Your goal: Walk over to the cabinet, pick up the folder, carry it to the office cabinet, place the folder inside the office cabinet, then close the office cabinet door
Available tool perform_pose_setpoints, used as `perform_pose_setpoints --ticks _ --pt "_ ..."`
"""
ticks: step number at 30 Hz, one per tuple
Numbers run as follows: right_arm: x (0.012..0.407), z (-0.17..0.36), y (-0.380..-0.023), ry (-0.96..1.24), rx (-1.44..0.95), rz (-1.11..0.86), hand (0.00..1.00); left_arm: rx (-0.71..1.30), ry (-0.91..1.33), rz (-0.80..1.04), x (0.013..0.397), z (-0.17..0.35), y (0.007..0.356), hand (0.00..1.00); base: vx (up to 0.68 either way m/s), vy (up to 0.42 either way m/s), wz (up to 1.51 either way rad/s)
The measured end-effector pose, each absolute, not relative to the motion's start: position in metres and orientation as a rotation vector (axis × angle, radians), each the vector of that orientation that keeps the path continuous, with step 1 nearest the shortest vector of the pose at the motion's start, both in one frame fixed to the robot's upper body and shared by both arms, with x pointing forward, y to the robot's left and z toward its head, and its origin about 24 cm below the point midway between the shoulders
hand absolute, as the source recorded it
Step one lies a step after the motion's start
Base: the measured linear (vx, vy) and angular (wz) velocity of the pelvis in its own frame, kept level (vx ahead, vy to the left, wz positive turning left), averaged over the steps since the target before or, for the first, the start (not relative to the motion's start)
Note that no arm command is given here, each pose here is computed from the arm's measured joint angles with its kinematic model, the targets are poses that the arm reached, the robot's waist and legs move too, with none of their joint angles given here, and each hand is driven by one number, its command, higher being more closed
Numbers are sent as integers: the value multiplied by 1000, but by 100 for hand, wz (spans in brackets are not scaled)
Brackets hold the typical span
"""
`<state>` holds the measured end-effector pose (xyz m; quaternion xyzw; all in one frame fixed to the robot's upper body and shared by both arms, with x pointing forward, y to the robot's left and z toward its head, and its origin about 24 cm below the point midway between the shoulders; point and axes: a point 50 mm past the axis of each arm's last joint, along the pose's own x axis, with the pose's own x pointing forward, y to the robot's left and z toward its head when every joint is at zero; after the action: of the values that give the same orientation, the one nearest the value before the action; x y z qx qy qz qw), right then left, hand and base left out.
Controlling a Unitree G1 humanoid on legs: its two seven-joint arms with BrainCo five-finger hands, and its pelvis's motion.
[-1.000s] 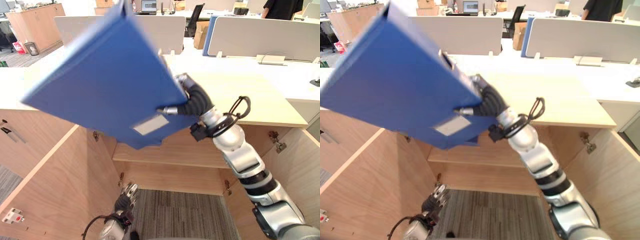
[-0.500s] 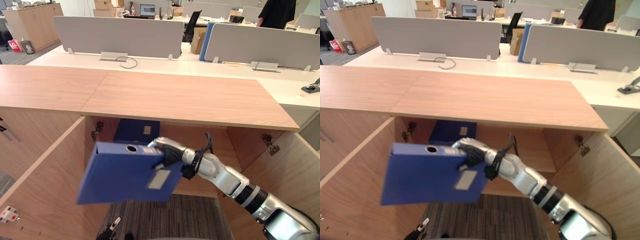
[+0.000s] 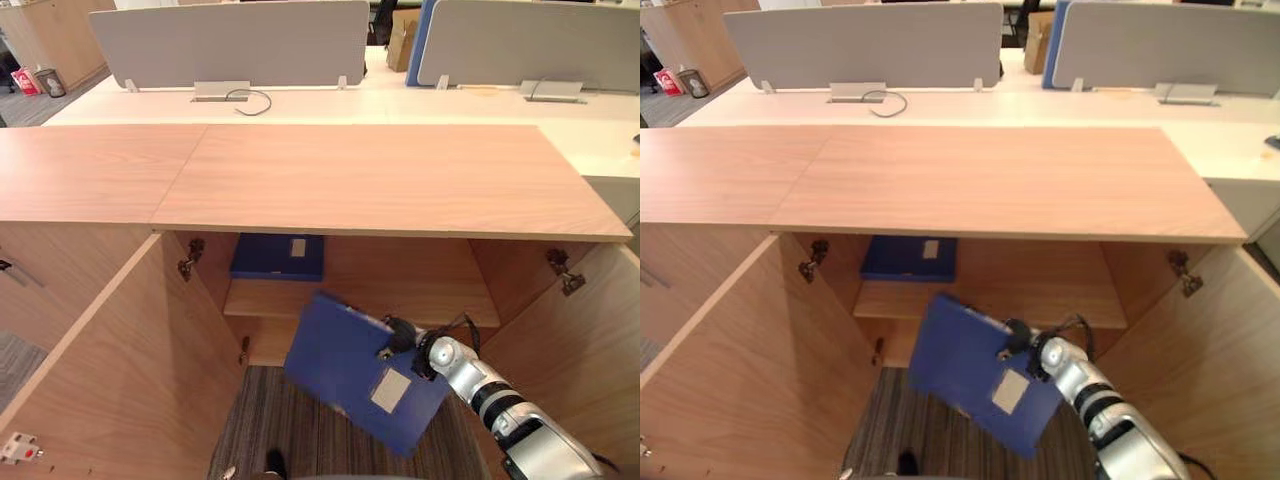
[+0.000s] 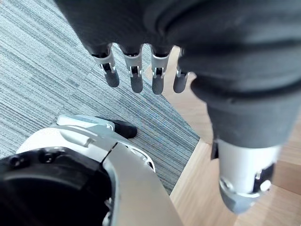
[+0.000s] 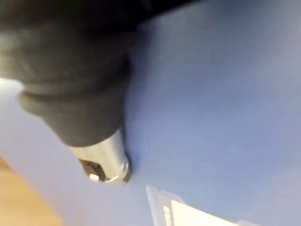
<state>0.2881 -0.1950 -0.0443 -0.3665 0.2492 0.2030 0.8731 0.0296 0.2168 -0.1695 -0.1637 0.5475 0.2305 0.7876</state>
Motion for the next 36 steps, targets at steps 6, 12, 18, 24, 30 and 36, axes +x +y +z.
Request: perform_pose_setpoints --ticks 6,12,18,24,30,36 --pt "290 -47 -209 553 -189 46 100 -375 1183 510 29 -170 214 0 -6 19 -11" --pt "302 -42 -182 505 187 -36 100 -358 1192 499 27 -170 214 0 -35 70 -21" --pt "303 -42 -169 483 482 -106 100 -297 1199 494 26 -168 227 0 40 28 19" --pt "303 -41 -162 470 594 -117 100 -314 1179 531 29 -167 231 0 101 -103 4" --pt "286 -52 -164 451 728 -175 100 -331 1133 576 36 -164 235 0 95 -123 12" --pt "284 -49 -190 365 873 -340 100 -317 1098 493 52 -164 221 0 59 -16 30"
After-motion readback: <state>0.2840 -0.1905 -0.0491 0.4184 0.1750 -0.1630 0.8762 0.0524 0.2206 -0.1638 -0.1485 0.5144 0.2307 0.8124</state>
